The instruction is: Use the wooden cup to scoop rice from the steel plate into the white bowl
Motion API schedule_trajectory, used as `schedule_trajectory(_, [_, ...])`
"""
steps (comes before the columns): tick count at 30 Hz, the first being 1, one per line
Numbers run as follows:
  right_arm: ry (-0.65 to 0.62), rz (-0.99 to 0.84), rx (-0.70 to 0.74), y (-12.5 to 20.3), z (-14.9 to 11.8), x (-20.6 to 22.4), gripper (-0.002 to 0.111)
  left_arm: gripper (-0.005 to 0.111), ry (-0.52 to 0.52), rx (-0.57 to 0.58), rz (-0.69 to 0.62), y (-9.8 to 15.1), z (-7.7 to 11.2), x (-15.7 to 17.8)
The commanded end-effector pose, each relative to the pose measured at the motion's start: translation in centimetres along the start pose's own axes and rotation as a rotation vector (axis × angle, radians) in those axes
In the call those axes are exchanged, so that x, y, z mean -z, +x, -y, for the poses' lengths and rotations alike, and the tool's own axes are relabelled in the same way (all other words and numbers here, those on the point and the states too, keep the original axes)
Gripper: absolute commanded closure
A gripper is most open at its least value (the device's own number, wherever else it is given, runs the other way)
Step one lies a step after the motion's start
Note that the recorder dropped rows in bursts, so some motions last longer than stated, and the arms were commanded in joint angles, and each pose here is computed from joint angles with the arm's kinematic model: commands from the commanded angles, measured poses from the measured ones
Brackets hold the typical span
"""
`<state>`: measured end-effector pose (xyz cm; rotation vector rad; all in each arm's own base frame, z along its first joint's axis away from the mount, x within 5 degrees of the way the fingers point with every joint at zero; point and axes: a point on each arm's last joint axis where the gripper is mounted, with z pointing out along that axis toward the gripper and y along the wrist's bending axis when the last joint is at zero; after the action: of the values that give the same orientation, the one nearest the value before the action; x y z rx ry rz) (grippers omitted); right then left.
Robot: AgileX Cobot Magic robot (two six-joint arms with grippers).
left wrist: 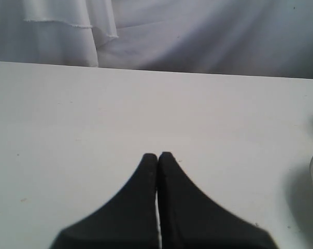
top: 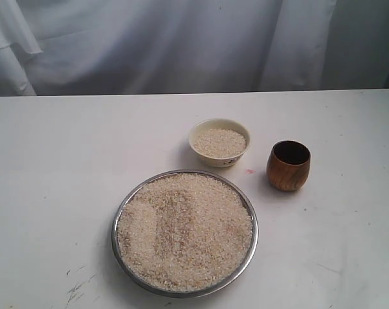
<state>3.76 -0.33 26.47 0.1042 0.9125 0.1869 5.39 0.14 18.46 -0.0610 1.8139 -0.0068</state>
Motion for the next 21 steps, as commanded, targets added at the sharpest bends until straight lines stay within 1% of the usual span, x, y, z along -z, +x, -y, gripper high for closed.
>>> schedule_trajectory(1, [-0.008,0.132,0.010,-3.0,-0.5,-0.7,0.108,0.107,0.002,-0.001,0.012,0.0,0.0,0.0])
schedule_trajectory(5, [-0.019,0.215,0.034,-5.9,-1.0,-1.5,0.108,0.107,0.002,-0.001,0.012,0.0,0.0,0.0])
schedule_trajectory(11, [-0.017,0.214,0.065,-8.4,-1.6,-4.6,0.108,0.107,0.002,-0.001,0.012,0.0,0.0,0.0])
schedule_trajectory(16, [-0.036,0.182,0.108,-8.8,-2.2,-8.5,0.108,0.107,0.002,-0.001,0.012,0.0,0.0,0.0])
schedule_trajectory(21, [-0.096,0.125,0.177,-7.6,-2.8,-12.2,0.108,0.107,0.002,-0.001,0.012,0.0,0.0,0.0])
